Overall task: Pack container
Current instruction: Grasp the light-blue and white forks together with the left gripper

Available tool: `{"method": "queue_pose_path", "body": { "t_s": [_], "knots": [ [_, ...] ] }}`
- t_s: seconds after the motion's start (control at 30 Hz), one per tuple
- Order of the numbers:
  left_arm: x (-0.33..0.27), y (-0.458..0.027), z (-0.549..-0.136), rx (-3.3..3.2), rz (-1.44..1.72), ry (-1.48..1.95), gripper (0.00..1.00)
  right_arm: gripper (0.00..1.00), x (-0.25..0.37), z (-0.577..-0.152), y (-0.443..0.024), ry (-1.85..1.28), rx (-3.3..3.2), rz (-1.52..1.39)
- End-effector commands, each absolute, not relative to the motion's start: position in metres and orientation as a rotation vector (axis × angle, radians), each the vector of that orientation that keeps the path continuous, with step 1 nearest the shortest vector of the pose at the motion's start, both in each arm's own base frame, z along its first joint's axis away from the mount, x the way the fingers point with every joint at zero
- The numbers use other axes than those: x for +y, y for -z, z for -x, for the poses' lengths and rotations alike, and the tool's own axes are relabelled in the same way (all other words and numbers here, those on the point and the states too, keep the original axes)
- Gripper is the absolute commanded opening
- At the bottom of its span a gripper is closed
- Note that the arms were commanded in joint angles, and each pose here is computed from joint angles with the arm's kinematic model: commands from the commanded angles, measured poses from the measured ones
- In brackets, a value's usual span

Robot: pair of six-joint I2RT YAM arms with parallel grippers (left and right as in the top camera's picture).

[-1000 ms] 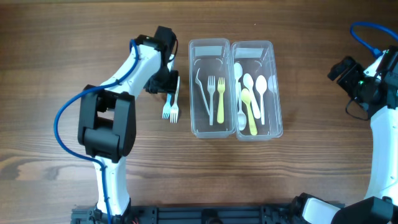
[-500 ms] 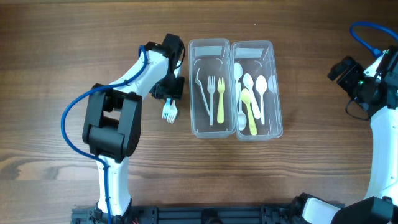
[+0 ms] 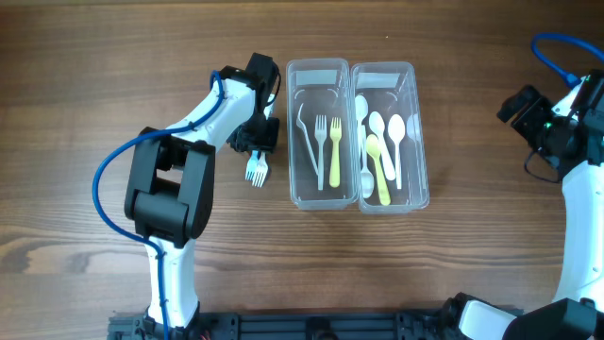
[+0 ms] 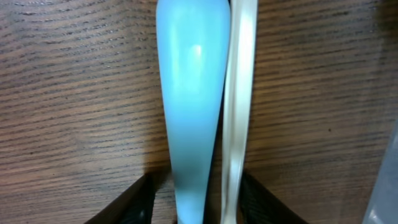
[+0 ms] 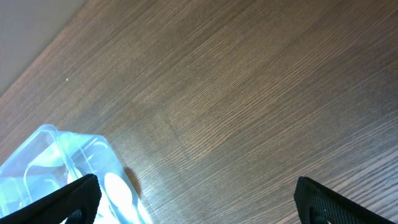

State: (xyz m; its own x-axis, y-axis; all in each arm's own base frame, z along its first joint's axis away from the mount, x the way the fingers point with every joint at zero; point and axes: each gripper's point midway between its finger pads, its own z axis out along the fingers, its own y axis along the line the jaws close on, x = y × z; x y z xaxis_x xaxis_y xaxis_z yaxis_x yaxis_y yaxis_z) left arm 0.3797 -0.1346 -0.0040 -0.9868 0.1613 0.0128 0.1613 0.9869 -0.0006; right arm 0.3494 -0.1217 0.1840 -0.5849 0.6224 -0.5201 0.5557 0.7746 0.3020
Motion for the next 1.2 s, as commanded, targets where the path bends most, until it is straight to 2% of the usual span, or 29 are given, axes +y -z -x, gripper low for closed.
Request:
{"method": "queue_pose_path", "body": {
  "t_s": [0.0, 0.2, 0.27, 0.5, 0.7, 0.93, 1.17],
  "knots": [
    [-0.134, 0.014, -0.373, -3.089, 0.256, -0.037, 0.43, 1.0, -0.125, -0.35, -0.182, -0.122, 2.344, -0.891],
    [-0.138, -0.023, -0.384, -3.18, 0.293, -0.078, 0.49, 1.0, -0.125, -0.35, -0.182, -0.122, 2.344, -0.891],
    [-0.137, -0.023, -0.383, -3.174, 0.326, -0.072, 0.52, 1.0, -0.125, -0.35, -0.183, -0.122, 2.343, -0.89],
    [-0.132, -0.024, -0.386, -3.182, 0.319, -0.068, 0.5, 1.0, -0.125, -0.35, -0.183, -0.122, 2.343, -0.89],
    [-0.107, -0.023, -0.394, -3.198, 0.25, -0.019, 0.54, 1.0, -0.125, -0.35, -0.183, -0.122, 2.343, -0.89],
    [-0.117, -0.021, -0.387, -3.147, 0.515, -0.015, 0.54, 1.0, -0.125, -0.35, -0.182, -0.122, 2.344, -0.891],
    [-0.122, -0.014, -0.385, -3.134, 0.513, -0.007, 0.57, 1.0, -0.125, -0.35, -0.182, -0.122, 2.344, -0.89]
  ]
}}
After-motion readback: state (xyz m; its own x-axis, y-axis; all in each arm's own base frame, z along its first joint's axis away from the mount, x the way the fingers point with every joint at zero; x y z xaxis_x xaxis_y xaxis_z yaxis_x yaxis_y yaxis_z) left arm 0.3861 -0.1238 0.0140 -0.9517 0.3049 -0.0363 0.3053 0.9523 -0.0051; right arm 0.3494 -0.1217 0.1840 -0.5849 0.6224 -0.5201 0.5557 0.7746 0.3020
